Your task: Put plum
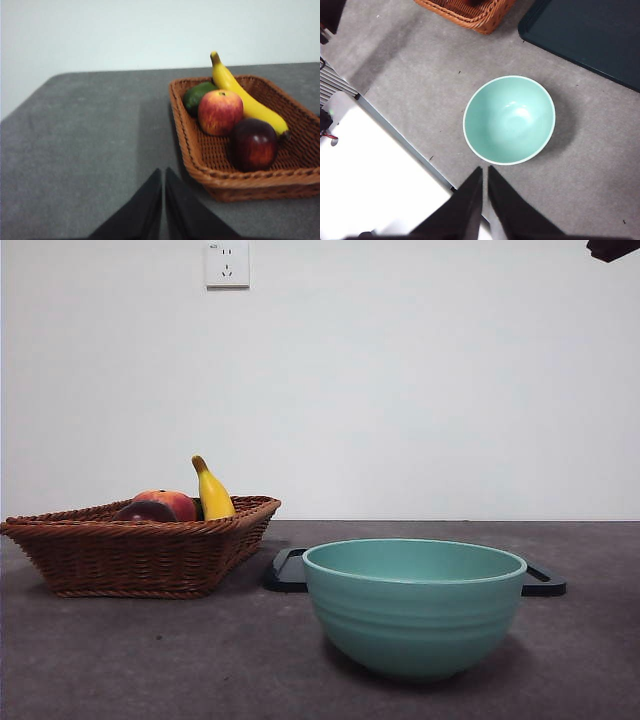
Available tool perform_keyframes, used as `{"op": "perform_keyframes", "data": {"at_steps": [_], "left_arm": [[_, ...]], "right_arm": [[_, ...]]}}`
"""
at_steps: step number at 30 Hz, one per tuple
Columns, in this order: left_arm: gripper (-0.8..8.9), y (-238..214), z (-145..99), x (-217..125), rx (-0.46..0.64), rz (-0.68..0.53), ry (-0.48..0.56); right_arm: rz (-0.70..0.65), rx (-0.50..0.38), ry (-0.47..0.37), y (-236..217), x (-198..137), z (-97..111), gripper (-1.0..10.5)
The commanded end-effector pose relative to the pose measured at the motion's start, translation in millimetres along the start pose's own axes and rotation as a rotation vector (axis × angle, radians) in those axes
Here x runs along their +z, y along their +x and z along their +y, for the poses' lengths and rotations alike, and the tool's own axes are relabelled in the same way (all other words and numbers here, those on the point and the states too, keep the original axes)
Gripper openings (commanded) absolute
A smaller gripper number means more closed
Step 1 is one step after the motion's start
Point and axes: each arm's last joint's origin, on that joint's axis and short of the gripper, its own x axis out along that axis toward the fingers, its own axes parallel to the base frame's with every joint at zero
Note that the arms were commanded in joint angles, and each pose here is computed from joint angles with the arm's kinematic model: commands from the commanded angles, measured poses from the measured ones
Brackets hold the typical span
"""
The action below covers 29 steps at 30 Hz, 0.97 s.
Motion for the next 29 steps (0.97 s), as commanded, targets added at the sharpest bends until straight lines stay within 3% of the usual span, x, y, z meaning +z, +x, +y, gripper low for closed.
{"op": "perform_keyframes", "data": {"at_steps": [1,9,29], "left_arm": [[0.09,0.6,0.5,-1.3,0.008,-0.008,-0.009],[0.09,1.5,0.9,-12.8,0.033,0.078,-0.044],[0.09,1.5,0.8,-12.5,0.032,0.076,-0.042]], "right_arm": [[-0.018,0.009,-0.020,-2.3,3.7,2.7,0.1],[-0.018,0.009,-0.020,-2.3,3.7,2.7,0.1],[-0.018,0.009,-0.020,-2.3,3.7,2.7,0.1]]}}
